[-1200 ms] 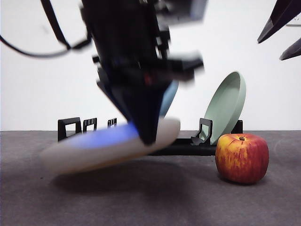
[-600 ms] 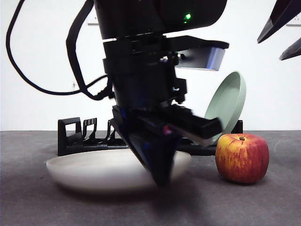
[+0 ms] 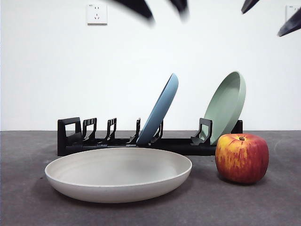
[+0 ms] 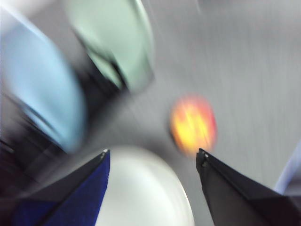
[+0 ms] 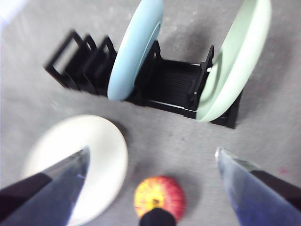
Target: Take the yellow plate from the plate rack,put the plate on the table,take the apple from the table,put the apple in the plate
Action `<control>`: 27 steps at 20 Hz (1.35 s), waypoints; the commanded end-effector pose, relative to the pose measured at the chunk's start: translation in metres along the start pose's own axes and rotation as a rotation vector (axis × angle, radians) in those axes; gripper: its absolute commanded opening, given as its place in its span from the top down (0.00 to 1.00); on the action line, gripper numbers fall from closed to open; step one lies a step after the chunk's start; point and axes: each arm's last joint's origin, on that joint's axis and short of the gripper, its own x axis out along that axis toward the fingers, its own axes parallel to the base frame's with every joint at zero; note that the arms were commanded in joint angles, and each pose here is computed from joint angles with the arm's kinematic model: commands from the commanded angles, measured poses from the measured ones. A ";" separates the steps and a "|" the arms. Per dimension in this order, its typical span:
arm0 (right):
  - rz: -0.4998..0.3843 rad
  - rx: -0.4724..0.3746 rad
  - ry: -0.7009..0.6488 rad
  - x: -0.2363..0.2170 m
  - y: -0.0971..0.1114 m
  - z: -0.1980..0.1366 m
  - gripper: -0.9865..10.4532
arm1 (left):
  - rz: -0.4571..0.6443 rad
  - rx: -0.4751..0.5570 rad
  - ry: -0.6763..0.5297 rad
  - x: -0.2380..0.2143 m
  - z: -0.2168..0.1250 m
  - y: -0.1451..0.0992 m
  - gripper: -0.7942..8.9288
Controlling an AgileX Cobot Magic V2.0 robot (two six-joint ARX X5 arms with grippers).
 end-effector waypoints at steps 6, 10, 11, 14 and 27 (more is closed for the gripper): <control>-0.103 -0.179 0.232 0.059 0.031 -0.013 0.38 | 0.253 -0.205 -0.444 -0.139 0.011 0.063 0.59; -0.112 -0.191 0.416 0.108 0.031 -0.030 0.39 | 0.294 -0.299 -0.571 -0.186 -0.003 0.085 0.59; -0.115 -0.190 0.456 0.120 0.029 -0.034 0.39 | 0.298 -0.313 -0.590 -0.194 -0.007 0.088 0.59; -0.121 -0.187 0.547 0.149 0.025 -0.048 0.39 | 0.296 -0.326 -0.610 -0.205 -0.013 0.093 0.59; -0.135 -0.156 0.700 0.186 0.019 -0.074 0.92 | 0.327 -0.287 -0.536 -0.201 -0.020 0.093 0.59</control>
